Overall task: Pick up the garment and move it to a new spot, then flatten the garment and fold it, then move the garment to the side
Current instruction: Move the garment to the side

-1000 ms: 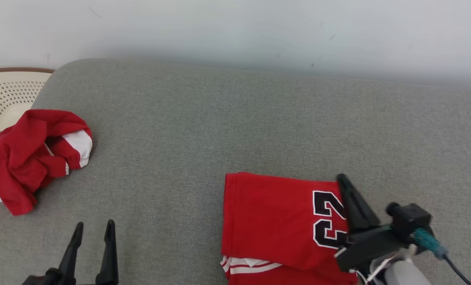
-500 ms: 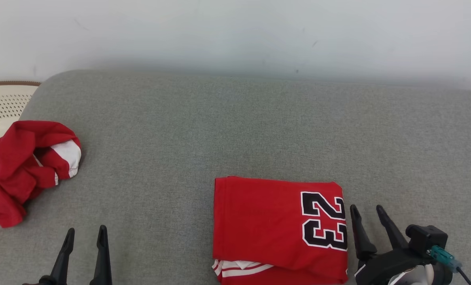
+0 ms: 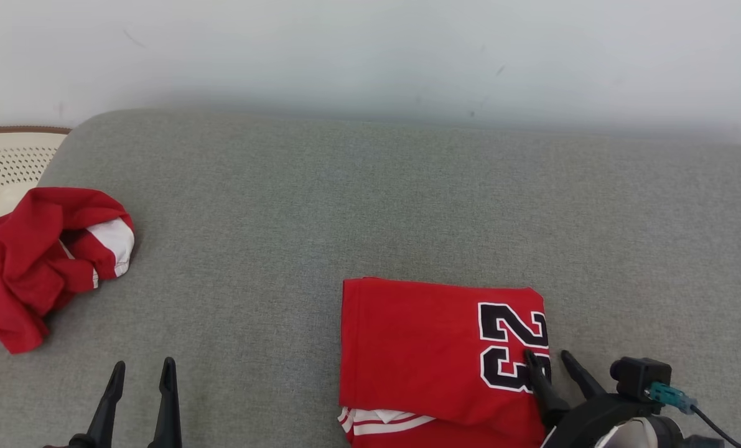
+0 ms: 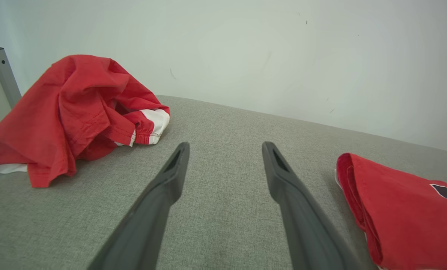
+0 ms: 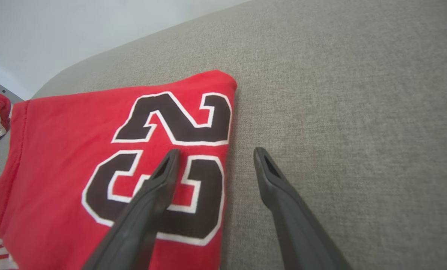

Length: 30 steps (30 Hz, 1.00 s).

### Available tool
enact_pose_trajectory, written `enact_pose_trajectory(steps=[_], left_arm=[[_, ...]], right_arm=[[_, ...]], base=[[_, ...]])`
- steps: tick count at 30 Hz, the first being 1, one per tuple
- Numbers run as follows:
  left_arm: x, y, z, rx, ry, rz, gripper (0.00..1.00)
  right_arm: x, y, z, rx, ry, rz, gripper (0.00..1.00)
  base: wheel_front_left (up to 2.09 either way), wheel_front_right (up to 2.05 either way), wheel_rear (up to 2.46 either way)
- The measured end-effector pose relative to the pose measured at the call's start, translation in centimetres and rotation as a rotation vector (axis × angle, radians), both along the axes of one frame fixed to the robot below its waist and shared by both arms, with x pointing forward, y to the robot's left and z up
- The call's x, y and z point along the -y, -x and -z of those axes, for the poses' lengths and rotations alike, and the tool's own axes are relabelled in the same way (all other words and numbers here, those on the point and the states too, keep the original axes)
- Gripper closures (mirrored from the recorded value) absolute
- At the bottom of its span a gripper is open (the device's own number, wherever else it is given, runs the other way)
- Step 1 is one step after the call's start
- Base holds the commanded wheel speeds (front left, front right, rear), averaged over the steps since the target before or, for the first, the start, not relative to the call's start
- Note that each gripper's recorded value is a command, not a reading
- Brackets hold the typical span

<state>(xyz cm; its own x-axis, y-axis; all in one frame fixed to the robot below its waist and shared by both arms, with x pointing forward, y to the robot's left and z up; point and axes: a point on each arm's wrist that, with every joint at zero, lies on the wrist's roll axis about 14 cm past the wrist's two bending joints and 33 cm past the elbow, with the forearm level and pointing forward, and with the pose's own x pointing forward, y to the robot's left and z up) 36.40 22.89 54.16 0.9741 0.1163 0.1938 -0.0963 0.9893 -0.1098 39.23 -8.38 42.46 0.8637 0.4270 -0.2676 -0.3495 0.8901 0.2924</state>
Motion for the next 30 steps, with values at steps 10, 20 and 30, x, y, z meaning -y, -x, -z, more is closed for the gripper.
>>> enact_pose_trajectory(steps=[10, 20, 30], left_arm=[[-0.6, 0.3, 0.0, 0.0, 0.007, -0.017, 0.0], [-0.3, 0.0, 0.0, 0.001, 0.016, -0.009, 0.0], [0.7, -1.9, 0.3, -0.001, 0.014, 0.025, 0.0]], right_arm=[[-2.1, 0.8, 1.4, -0.095, -0.006, -0.076, 0.91], [-0.5, -1.5, -1.1, 0.031, 0.022, -0.057, 1.0], [4.8, -8.2, -5.1, 0.171, 0.16, 0.026, 1.0]], base=[[0.0, 0.0, 0.0], [0.0, 0.0, 0.0], [0.0, 0.0, 0.0]])
